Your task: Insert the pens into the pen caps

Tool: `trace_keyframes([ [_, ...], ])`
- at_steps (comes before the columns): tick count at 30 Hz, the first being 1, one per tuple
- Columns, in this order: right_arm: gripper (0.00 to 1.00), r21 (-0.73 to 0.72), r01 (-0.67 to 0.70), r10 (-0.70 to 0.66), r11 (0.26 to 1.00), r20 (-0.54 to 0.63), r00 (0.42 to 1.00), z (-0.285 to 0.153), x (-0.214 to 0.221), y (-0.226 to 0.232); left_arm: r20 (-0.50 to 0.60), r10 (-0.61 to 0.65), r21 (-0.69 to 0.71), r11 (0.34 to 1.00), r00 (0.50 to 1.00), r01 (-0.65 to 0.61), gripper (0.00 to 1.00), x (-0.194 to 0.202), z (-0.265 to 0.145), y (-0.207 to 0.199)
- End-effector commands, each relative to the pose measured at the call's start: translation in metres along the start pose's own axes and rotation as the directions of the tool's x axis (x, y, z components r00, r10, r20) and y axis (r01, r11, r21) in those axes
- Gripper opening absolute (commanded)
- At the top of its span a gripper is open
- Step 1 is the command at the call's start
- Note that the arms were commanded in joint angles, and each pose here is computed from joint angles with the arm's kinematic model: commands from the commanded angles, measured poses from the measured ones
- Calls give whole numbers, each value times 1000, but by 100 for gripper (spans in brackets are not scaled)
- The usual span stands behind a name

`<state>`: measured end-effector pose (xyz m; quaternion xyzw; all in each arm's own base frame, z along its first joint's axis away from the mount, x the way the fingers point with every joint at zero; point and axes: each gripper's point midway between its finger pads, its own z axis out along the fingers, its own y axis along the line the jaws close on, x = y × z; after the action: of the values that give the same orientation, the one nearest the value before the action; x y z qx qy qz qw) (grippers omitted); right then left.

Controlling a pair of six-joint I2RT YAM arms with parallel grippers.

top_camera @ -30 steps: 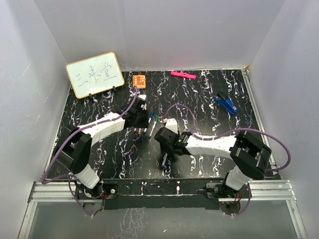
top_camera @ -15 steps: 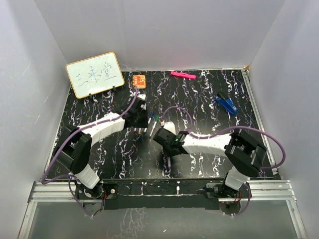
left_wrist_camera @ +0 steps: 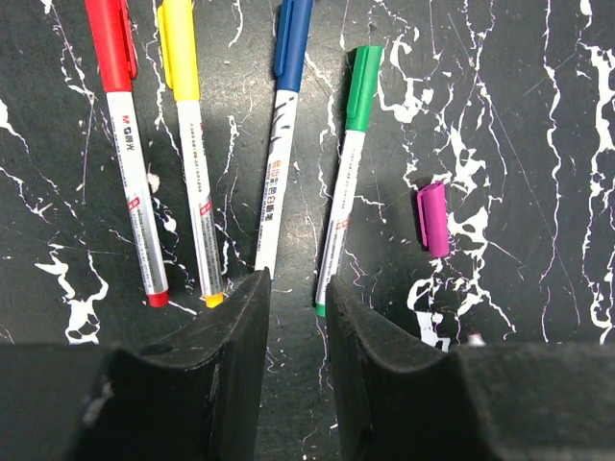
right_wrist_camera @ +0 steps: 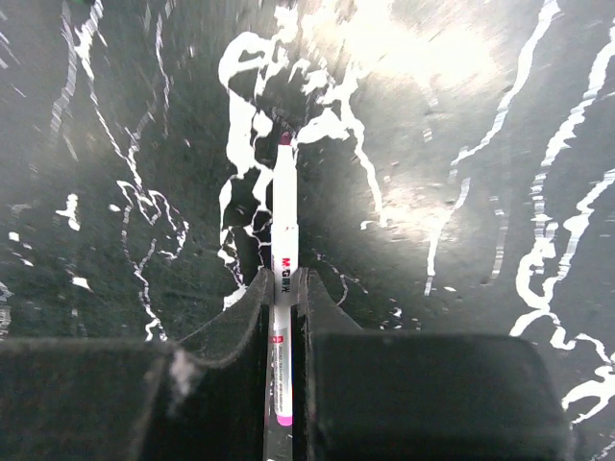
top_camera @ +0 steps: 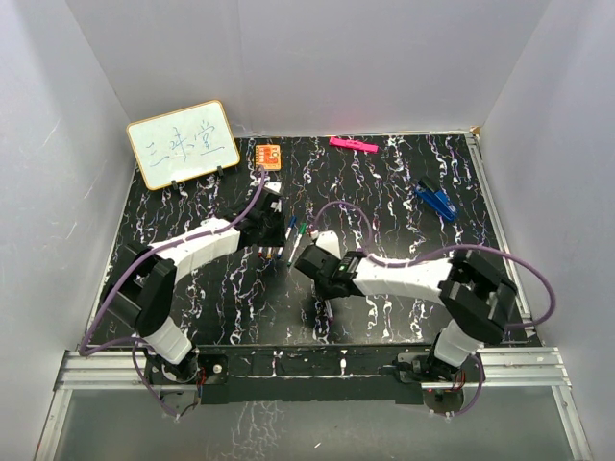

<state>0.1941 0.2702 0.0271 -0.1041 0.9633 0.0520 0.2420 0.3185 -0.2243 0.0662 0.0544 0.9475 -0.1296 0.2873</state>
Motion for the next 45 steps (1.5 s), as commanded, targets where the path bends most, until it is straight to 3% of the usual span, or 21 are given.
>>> trace_keyframes([
  [1, 0, -23, -152, 152, 988, 271, 950, -46, -66, -15, 66, 15, 78, 997, 998, -20, 29, -12, -20, -12],
  [8, 0, -152, -248, 289, 957, 601, 746, -118, -142, -54, 147, 23, 284, 957, 989, -64, 28, -17, -35, -43],
  [14, 0, -275, -221, 352, 936, 747, 563, -162, -176, -74, 228, 4, 493, 862, 974, -119, 31, -24, -61, -79],
  [17, 0, -320, -193, 374, 928, 773, 513, -172, -187, -75, 262, -3, 599, 785, 965, -160, 34, -27, -79, -100],
  [25, 0, -428, -72, 400, 901, 754, 520, -175, -202, -43, 325, -57, 731, 649, 944, -212, 42, -37, -106, -126],
  [32, 0, -463, -48, 409, 885, 723, 557, -165, -200, -29, 308, -76, 778, 594, 948, -205, 45, -36, -107, -136],
  [45, 0, -511, -21, 430, 859, 699, 572, -158, -200, -14, 289, -70, 812, 546, 955, -205, 48, -34, -109, -143],
])
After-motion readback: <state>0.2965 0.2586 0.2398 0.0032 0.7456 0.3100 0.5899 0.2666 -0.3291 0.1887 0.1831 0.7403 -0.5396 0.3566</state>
